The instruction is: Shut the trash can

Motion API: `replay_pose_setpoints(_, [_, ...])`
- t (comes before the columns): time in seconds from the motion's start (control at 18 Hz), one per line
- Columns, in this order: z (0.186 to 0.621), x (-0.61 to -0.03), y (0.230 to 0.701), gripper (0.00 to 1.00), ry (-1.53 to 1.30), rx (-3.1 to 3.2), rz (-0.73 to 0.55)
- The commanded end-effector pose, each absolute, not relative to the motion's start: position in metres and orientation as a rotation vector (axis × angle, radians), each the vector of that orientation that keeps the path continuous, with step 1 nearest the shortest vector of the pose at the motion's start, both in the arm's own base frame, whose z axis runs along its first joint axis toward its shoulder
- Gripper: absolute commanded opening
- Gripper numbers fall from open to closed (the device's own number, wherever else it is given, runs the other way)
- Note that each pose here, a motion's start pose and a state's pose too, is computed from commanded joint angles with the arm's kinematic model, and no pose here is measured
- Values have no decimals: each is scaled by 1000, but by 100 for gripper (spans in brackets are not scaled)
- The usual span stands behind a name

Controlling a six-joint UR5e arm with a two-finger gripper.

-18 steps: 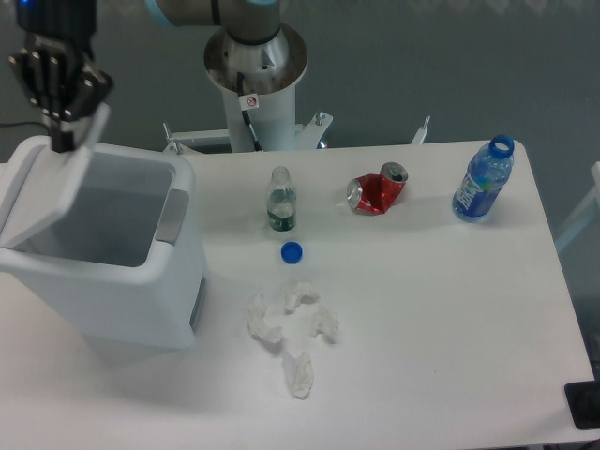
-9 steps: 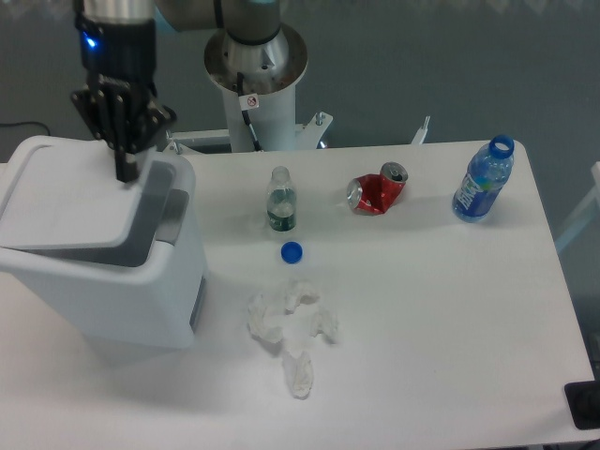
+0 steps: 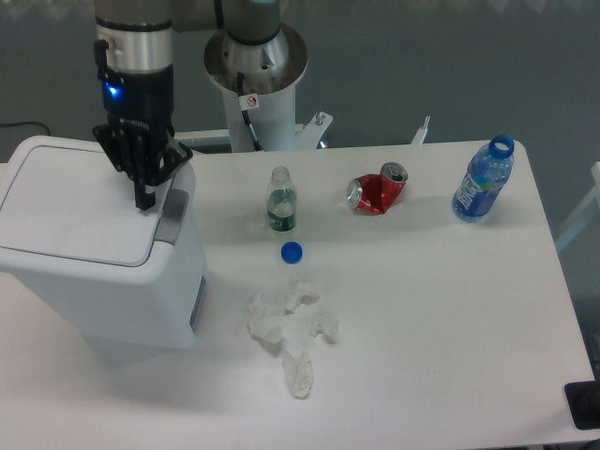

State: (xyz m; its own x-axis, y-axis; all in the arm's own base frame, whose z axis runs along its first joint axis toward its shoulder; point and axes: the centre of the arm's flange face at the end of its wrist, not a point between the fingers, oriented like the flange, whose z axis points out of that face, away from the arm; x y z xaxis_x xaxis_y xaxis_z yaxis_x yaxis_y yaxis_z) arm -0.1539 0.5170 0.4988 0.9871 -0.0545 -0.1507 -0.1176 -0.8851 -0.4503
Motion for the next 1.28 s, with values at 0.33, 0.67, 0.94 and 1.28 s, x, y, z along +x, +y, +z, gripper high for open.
replay_pose_setpoints(0.33, [502,-155,517,3,119,-2652,185])
replay_pose_setpoints(0.67, [541,-172,510,69,80,-2571,198])
replay_pose_setpoints(0.94, [547,-214,485,100,-36,-2584,279])
replay_pose_setpoints(1.28, [504,-319,444,100,-234,-2694,348])
